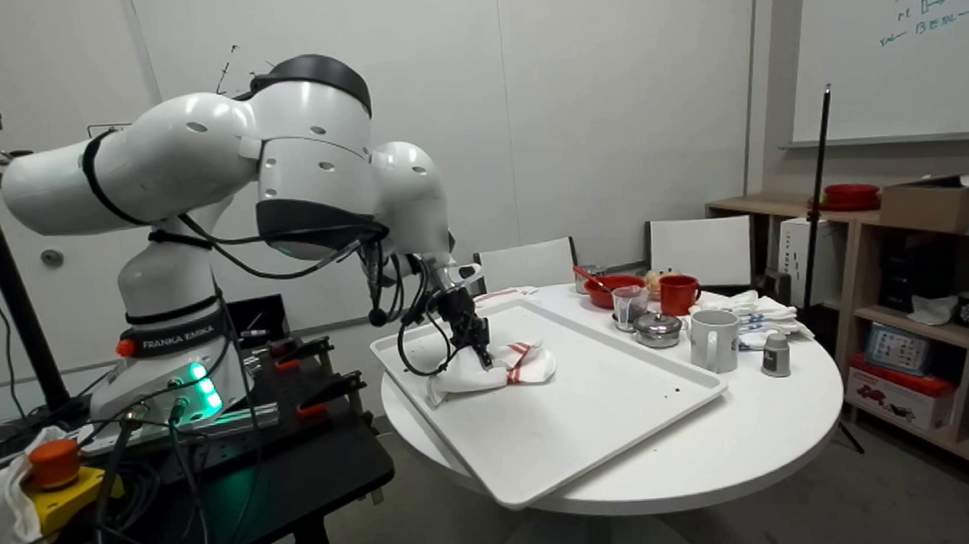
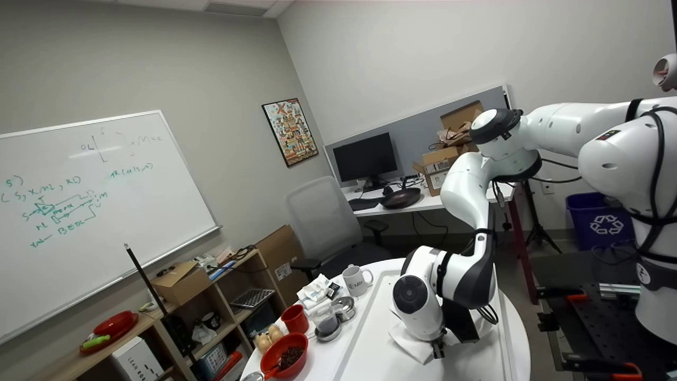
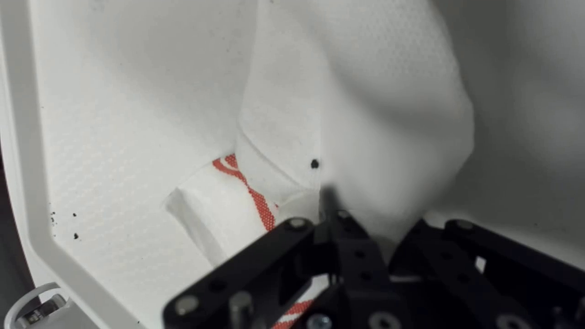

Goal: Wipe the tray with the white towel

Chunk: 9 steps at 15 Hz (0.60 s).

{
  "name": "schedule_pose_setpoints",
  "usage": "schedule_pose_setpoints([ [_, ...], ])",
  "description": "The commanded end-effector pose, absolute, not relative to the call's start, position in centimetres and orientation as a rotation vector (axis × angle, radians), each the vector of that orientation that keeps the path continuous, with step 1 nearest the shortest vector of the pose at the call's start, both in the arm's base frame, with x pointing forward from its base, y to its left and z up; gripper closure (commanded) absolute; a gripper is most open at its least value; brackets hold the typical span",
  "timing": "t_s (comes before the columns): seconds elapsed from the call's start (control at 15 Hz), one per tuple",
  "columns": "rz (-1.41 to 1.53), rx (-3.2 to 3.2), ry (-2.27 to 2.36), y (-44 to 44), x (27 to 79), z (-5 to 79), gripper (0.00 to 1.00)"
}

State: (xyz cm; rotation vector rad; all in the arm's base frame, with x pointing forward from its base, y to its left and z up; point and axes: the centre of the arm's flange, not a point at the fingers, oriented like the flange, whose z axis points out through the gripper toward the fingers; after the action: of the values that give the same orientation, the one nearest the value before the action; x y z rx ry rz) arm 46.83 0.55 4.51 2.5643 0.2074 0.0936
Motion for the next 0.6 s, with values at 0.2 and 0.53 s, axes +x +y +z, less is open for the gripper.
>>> schedule_pose_setpoints([
  [0.2,0.113,2.558,0.266,2.9,47.0,4.4,0.97],
  [0.53,0.150,2.552,0.393,7.2,46.6,3.9,0.97],
])
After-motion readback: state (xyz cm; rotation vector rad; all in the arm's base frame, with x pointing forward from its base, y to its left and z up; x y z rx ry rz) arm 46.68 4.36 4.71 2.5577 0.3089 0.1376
